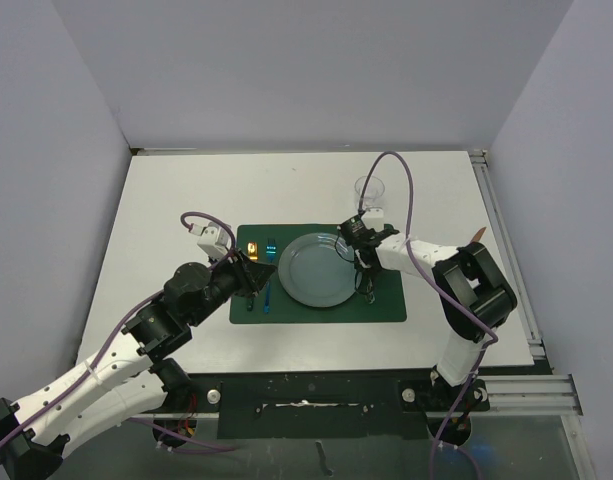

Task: Set the dinner table for one person
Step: Place the spoon on the napkin.

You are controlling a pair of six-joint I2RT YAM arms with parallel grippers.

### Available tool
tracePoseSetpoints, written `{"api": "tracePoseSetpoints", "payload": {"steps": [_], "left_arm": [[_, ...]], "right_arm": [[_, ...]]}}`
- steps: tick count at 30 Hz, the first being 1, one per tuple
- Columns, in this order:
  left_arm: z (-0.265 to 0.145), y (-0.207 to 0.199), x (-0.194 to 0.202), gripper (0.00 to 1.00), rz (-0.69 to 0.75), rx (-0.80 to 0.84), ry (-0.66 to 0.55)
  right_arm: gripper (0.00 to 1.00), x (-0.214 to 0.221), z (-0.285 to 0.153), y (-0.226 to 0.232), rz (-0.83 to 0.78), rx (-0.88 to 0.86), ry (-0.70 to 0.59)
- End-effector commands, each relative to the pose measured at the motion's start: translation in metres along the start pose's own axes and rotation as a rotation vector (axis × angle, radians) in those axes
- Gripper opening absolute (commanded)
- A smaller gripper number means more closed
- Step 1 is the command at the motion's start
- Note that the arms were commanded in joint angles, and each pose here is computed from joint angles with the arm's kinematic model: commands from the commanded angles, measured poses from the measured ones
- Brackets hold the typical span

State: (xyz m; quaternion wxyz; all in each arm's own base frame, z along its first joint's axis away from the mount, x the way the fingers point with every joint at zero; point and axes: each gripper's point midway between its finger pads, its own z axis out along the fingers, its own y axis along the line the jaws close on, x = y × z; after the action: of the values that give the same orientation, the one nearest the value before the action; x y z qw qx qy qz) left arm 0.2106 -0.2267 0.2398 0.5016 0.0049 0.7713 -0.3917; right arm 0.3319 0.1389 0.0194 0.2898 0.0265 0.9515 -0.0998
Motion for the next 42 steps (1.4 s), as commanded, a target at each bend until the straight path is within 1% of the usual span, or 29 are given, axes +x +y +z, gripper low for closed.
{"api": "tracePoseSetpoints", "payload": {"steps": [1, 8, 12, 17, 24, 29, 38, 42], "left_arm": [[-0.002, -0.011, -0.016, 0.21, 0.014, 0.029, -0.047], [-0.002, -0.010, -0.015, 0.21, 0.015, 0.026, -0.047], [-0.002, -0.010, -0.016, 0.21, 0.014, 0.026, -0.048], [-0.003, -0.010, -0.016, 0.21, 0.015, 0.027, -0.050], [-0.002, -0.010, -0.015, 0.21, 0.016, 0.027, -0.046], [-0.001, -0.010, -0.015, 0.21, 0.013, 0.029, -0.047], [0.003, -0.012, -0.012, 0.21, 0.006, 0.041, -0.038], [0.003, -0.014, -0.012, 0.21, 0.003, 0.048, -0.039]], "right_arm": [[0.00, -0.021, 0.002, 0.008, 0.025, -0.017, -0.046], [0.01, -0.017, 0.006, 0.008, 0.014, -0.013, -0.033], [0.12, -0.017, 0.006, 0.008, 0.014, -0.009, -0.032], [0.20, -0.017, 0.005, 0.007, 0.014, -0.009, -0.032], [0.20, -0.015, 0.003, 0.005, 0.019, -0.009, -0.027], [0.20, -0.024, -0.008, 0.004, 0.034, -0.024, -0.046], [0.20, -0.062, -0.054, -0.003, 0.070, -0.069, -0.135], [0.20, -0.078, -0.078, -0.018, 0.090, -0.054, -0.190]]}}
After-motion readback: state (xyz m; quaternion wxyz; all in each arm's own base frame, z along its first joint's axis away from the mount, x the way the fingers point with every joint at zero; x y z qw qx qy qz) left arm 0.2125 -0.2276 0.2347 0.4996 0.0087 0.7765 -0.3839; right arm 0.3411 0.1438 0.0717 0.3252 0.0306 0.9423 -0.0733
